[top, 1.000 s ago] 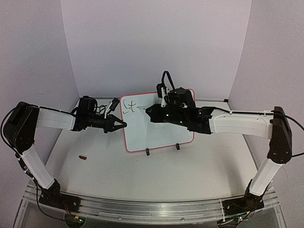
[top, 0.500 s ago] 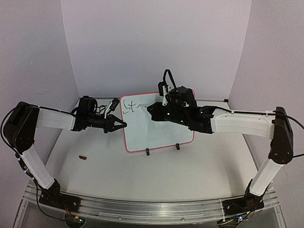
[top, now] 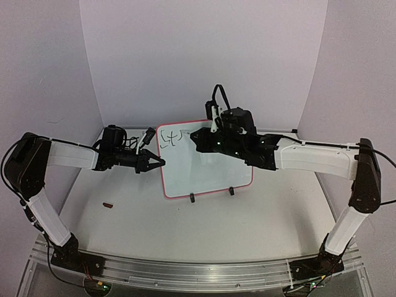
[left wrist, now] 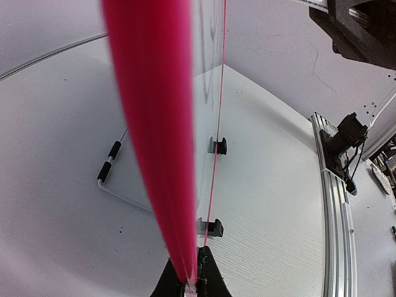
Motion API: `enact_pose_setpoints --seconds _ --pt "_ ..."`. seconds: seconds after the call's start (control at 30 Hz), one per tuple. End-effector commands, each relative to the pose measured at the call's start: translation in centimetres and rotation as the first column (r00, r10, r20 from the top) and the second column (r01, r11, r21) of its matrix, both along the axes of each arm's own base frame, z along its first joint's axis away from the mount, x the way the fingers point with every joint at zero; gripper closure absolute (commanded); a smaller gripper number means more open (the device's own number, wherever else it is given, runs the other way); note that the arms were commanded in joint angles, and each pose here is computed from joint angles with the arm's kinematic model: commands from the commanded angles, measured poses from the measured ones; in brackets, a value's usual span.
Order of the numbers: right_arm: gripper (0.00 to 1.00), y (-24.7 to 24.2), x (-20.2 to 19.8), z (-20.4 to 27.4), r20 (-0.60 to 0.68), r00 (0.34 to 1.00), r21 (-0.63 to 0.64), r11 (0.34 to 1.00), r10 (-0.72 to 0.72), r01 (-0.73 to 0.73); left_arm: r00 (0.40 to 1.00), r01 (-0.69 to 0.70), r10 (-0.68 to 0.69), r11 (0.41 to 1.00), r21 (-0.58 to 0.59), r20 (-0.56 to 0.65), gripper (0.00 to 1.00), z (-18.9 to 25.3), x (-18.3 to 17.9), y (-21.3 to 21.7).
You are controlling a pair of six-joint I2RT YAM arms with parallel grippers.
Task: Write a sentence on the whiteboard
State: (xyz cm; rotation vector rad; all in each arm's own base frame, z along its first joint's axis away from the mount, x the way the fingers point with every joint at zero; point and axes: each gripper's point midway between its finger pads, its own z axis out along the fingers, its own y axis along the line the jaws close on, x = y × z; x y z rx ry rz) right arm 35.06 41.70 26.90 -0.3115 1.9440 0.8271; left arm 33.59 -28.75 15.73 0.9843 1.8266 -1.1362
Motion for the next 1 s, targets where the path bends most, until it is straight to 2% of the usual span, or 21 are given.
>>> enact_pose_setpoints --seconds 0.0,0.97 --pt "1.0 1.0 0.6 0.7 0.013 1.0 0.027 0.999 0.017 -0.018 0.997 -0.071 0.069 0.995 0.072 0.024 1.0 -1.4 0.8 0.7" --pt "1.0 0.2 -0.7 -2.9 -0.088 0.996 0.01 1.0 0.029 -0.028 0.997 -0.072 0.07 0.995 0.074 0.028 1.0 -1.4 0.9 0.7"
